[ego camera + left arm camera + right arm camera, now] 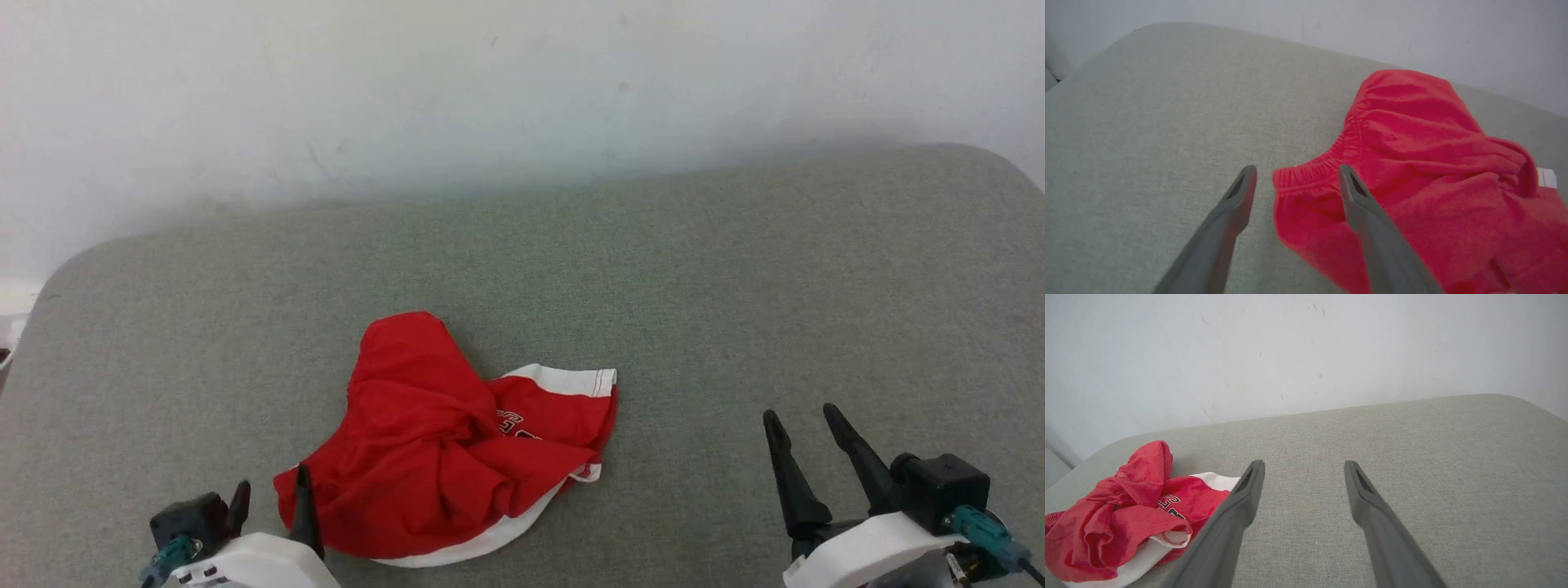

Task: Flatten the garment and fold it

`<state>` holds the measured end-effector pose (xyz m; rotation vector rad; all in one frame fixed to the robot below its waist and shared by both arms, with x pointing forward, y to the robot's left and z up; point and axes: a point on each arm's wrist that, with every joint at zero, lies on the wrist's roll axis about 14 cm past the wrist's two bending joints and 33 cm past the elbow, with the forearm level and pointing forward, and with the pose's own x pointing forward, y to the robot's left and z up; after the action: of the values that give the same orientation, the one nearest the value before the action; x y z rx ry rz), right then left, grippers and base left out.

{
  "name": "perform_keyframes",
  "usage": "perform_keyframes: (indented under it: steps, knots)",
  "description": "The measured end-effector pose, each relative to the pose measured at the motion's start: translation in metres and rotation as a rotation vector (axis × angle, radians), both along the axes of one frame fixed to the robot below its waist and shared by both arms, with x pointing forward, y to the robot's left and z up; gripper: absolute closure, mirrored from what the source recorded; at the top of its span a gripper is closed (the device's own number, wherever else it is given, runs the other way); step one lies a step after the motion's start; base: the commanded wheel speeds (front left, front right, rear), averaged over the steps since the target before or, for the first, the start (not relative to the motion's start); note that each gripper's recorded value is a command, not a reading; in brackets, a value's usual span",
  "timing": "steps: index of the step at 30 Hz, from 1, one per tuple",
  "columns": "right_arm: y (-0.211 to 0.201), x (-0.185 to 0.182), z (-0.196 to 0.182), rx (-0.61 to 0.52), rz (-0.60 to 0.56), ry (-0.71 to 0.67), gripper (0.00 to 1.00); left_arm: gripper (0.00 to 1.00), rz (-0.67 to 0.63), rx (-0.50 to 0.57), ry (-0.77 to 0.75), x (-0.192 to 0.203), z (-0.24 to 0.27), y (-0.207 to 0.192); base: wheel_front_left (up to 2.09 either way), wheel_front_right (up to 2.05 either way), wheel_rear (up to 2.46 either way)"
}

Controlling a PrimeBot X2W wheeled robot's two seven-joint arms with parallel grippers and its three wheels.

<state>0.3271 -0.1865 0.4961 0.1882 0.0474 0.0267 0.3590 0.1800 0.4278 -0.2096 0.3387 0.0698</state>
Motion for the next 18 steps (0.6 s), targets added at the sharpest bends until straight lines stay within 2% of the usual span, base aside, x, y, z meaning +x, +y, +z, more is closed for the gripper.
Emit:
perform_keyframes:
  steps: [10, 13, 18]
  knots:
    - [0.019, 0.002, 0.001, -0.036, 0.07, 0.022, 0.0, 0.0, -0.064, 0.0, -0.361, 0.005, 0.084, -0.013, 0.0, 0.0, 0.0]
    - [0.037, 0.005, -0.004, -0.05, 0.132, 0.057, 0.0, 0.0, -0.068, 0.004, -0.432, -0.003, 0.1, -0.014, 0.0, 0.0, 0.0]
    - [0.078, 0.005, -0.037, -0.101, 0.313, 0.238, 0.0, 0.0, -0.035, 0.026, -0.473, -0.02, 0.106, -0.003, 0.0, 0.0, 0.0]
